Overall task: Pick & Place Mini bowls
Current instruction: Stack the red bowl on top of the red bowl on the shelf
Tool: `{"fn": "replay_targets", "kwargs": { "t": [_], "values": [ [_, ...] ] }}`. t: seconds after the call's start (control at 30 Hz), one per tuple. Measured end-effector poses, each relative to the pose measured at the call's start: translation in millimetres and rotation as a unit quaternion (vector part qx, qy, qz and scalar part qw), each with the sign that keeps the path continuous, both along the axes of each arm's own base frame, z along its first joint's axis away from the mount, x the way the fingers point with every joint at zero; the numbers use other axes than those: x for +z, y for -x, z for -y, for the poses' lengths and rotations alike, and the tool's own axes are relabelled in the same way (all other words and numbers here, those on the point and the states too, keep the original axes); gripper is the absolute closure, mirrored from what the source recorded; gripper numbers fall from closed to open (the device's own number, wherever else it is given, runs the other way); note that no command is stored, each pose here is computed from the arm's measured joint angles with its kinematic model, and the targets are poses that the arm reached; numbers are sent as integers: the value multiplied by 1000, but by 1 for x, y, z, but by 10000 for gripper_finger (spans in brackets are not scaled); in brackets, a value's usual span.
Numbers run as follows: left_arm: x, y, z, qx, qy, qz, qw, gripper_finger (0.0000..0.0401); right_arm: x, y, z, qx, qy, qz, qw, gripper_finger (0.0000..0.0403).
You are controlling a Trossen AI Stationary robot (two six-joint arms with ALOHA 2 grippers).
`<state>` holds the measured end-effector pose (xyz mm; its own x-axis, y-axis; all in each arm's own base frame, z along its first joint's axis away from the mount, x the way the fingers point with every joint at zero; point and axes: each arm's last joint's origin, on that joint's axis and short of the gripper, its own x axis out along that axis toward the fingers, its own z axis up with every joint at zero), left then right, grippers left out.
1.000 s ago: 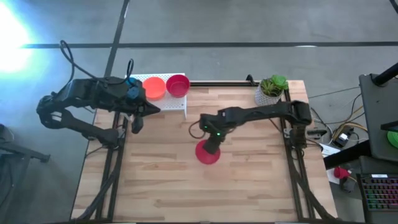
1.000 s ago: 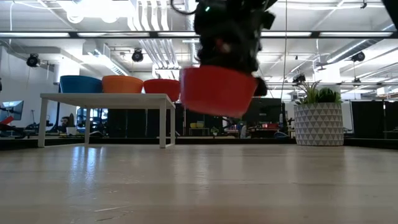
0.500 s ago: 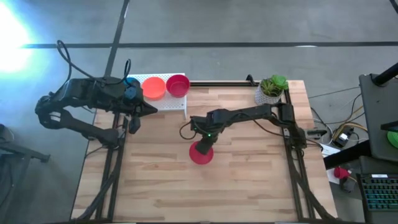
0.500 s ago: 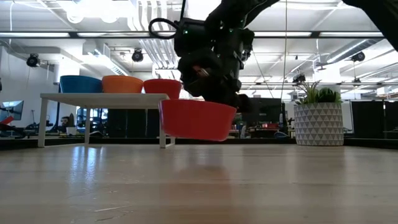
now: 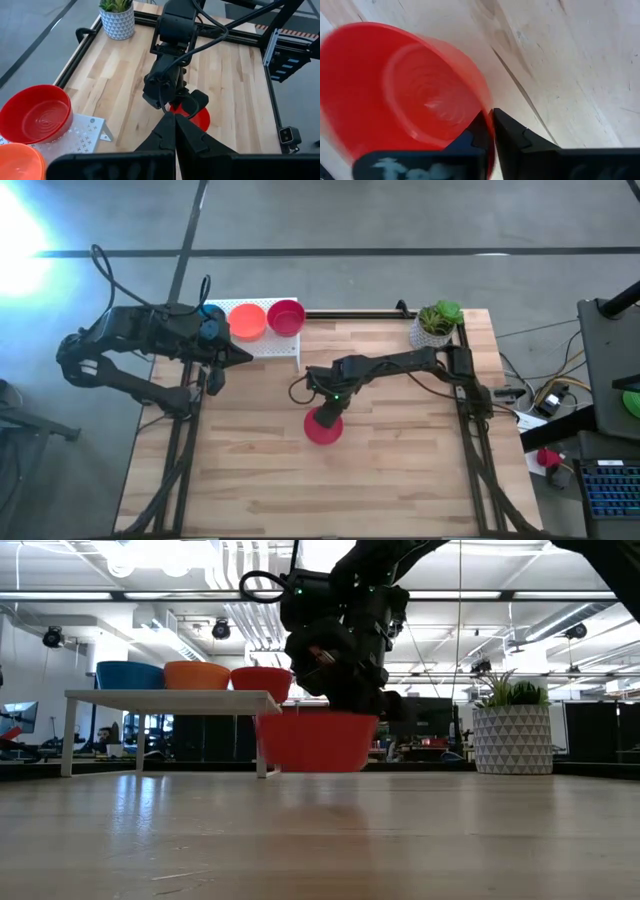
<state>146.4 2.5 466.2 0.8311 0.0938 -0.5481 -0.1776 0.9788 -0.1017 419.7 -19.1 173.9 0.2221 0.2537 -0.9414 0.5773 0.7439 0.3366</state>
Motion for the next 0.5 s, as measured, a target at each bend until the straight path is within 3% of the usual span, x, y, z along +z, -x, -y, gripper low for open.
{"fn": "replay_targets", "kwargs": {
  "t": [0.5],
  "values": [
    [0, 0, 0, -5, -7, -1, 1000, 401, 1, 0, 1, 12, -9, 7, 1000, 265]
  ]
}}
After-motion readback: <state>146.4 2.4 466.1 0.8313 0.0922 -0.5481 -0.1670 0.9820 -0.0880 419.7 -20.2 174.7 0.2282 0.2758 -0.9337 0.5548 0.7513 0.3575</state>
